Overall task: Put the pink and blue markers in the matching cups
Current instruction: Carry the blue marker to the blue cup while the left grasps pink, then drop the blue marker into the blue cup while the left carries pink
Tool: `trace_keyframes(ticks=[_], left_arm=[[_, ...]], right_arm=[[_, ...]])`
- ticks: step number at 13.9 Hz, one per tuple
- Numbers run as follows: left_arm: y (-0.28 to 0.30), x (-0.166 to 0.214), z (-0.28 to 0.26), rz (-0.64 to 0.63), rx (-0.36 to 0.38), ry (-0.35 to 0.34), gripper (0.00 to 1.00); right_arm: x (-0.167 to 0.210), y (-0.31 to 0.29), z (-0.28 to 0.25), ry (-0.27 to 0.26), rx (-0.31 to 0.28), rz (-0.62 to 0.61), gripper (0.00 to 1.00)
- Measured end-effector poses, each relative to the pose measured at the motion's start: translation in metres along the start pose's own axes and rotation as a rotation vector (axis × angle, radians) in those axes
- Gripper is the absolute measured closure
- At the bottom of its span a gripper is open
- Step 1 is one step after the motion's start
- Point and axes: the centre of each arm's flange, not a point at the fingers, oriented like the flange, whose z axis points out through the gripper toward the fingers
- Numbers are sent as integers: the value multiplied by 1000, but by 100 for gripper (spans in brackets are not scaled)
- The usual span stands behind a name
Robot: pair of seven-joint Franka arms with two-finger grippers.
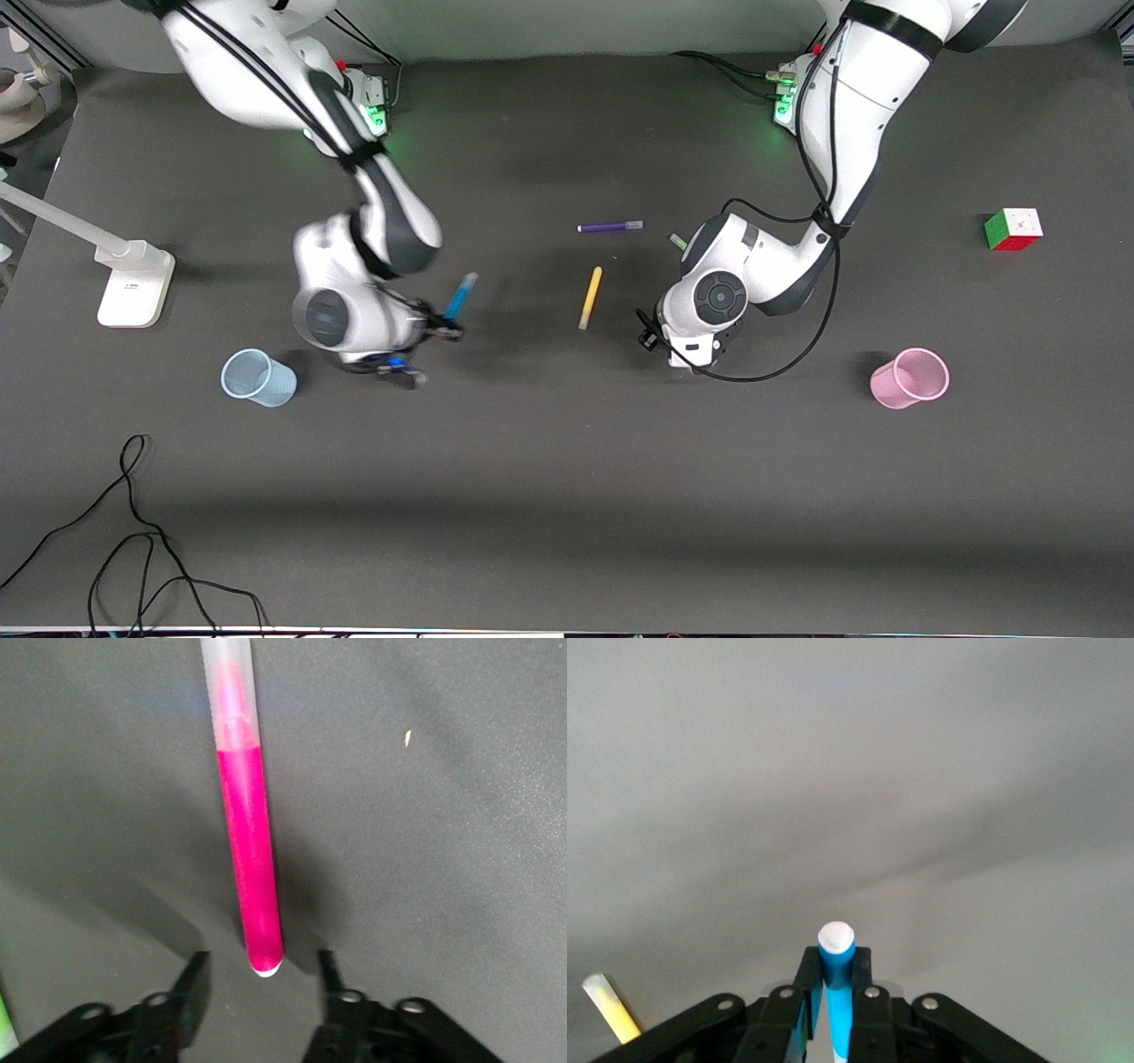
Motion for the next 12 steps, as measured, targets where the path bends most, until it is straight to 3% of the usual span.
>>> trace_keyframes(ticks=[1,3,4,5,6,10,12], left_arm=[[0,0,0,-1,0,0,59],[0,2,0,-3,0,1,62],[0,3,0,-5,0,2,77],[0,4,-2,-7,-3,3,83],[0,7,-5,-10,-7,5,83],[-3,23,-34,-33,-4,12,83],[-6,35,-70,-40,22,10,83]], right_arm=[[10,23,-36,64,-5,-41,83],[32,78,-94,174,-30,-144,83],[43,105,-116,227,-55,-200,83],[53,129,-133,281,-87,-252,83],[61,148,-144,332,-113,-299,83],[89,197,-121,537,-143,-456,83],[89,209,-89,590,-148,-479,83]])
